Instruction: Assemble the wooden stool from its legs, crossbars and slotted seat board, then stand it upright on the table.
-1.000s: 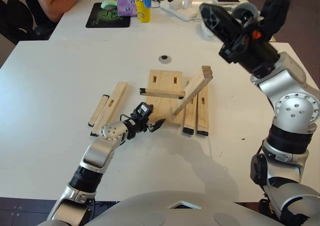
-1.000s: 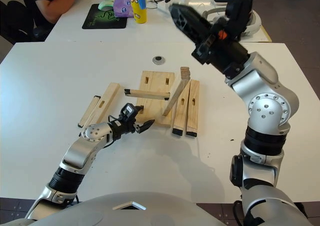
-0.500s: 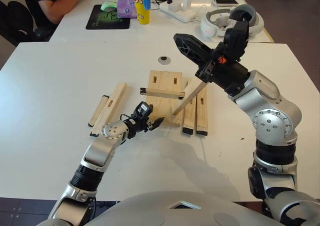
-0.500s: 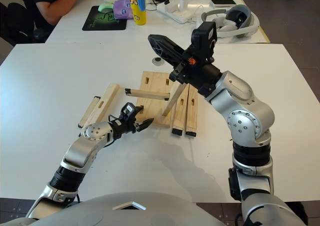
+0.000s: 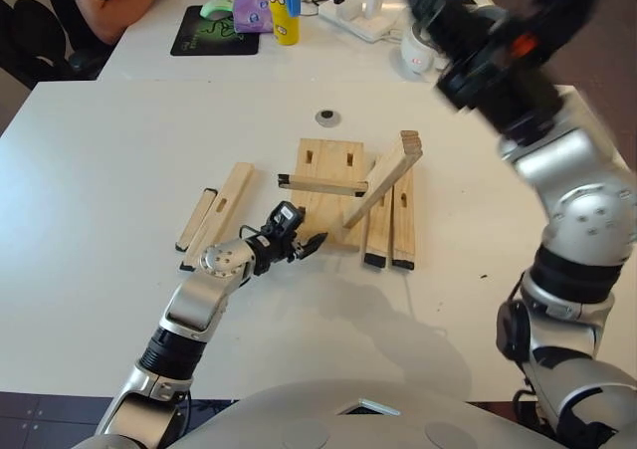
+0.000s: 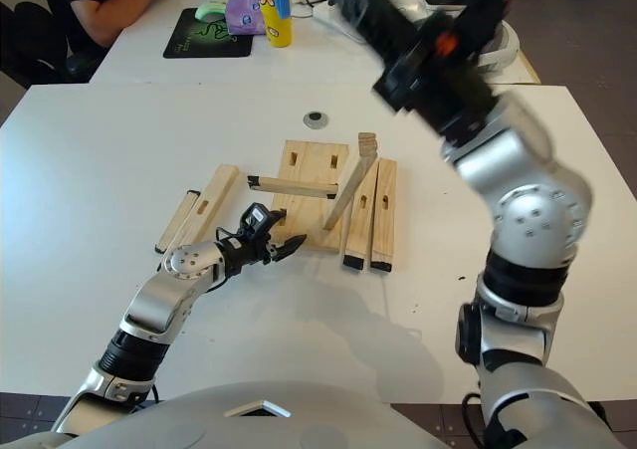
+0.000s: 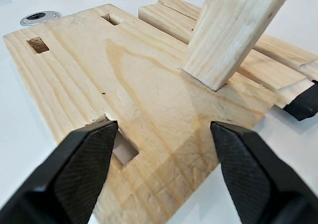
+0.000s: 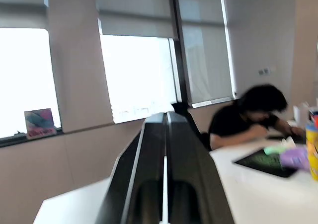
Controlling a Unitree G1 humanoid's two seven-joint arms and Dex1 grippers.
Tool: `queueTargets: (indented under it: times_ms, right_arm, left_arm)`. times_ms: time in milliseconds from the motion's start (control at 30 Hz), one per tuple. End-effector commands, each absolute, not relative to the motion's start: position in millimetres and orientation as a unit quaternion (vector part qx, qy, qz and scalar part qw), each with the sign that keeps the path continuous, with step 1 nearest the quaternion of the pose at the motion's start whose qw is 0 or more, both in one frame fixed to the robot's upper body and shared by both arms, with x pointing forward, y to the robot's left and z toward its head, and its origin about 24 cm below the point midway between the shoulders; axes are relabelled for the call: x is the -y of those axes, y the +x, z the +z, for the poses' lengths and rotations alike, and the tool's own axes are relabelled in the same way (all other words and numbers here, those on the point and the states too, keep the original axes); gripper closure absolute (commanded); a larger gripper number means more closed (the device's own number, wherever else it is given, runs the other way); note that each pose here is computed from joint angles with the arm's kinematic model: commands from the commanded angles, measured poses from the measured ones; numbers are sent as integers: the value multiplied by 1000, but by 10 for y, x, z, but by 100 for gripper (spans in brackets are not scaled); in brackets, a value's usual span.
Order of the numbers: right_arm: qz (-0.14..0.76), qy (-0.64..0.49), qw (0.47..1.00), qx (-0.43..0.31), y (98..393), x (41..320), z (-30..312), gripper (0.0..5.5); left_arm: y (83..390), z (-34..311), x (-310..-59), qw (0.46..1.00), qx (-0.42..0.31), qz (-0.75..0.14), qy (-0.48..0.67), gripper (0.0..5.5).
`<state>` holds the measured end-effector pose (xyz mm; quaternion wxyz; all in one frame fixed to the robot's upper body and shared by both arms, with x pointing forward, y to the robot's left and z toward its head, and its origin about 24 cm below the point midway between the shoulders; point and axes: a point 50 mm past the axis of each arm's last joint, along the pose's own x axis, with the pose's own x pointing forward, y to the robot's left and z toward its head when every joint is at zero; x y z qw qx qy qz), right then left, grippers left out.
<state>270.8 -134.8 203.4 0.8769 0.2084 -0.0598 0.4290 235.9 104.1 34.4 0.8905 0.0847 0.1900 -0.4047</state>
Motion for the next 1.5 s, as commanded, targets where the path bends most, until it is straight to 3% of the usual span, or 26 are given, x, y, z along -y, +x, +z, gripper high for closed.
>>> queueTargets:
  times_ms: [33, 200, 333, 500, 600, 700, 767, 800, 900, 1000, 1067, 1133, 1167, 1267, 1367, 1500]
  right_arm:
    - [385, 170, 907, -4, 2737, 1305, 1629, 550]
    - [358, 176, 904, 152, 2874, 1537, 2251, 550]
    - [312, 177, 910, 208, 2914, 1858, 2491, 550]
    - [419, 227, 840, 260, 2680, 1595, 2883, 550]
    - [476, 217, 829, 199, 2592, 1379, 2696, 550]
    - [466, 164, 870, 4, 2628, 1138, 1928, 550]
    - [431, 139, 891, -38, 2651, 1160, 1687, 550]
    - [423, 136, 896, -26, 2668, 1184, 1705, 550]
    - [392, 164, 899, 103, 2780, 1346, 2154, 550]
    - [312, 247, 890, 221, 2877, 1782, 2561, 550]
    - [245, 237, 912, 230, 2948, 2063, 2546, 550]
    - [208, 136, 957, 148, 3016, 2218, 2249, 550]
    - [223, 52, 972, 49, 2986, 2236, 1926, 550]
    - [282, -106, 941, -156, 2669, 2299, 1278, 550]
    - [352, -116, 899, -233, 2384, 2264, 1113, 550]
    - [453, -56, 858, -236, 2185, 2110, 1220, 550]
  left_arm:
    - [2284, 111, -1163, 875, -265, -394, 95, 200]
    - [2270, 99, -1173, 874, -268, -395, 95, 200]
    - [2265, 97, -1177, 875, -269, -392, 93, 200]
    - [2250, 94, -1181, 875, -271, -390, 91, 200]
    - [2246, 95, -1180, 875, -271, -390, 90, 200]
    - [2262, 111, -1175, 875, -270, -391, 90, 200]
    - [2271, 120, -1169, 875, -269, -393, 91, 200]
    - [2271, 123, -1169, 875, -269, -393, 90, 200]
    - [2256, 115, -1176, 875, -272, -392, 89, 200]
    - [2248, 97, -1178, 874, -275, -391, 88, 200]
    - [2244, 94, -1176, 875, -276, -388, 88, 200]
    - [2233, 94, -1174, 877, -276, -384, 85, 200]
    - [2232, 104, -1170, 878, -274, -383, 83, 200]
    - [2240, 132, -1181, 882, -268, -379, 78, 200]
    - [2224, 144, -1192, 882, -269, -378, 78, 200]
    - [2200, 141, -1186, 880, -274, -381, 78, 200]
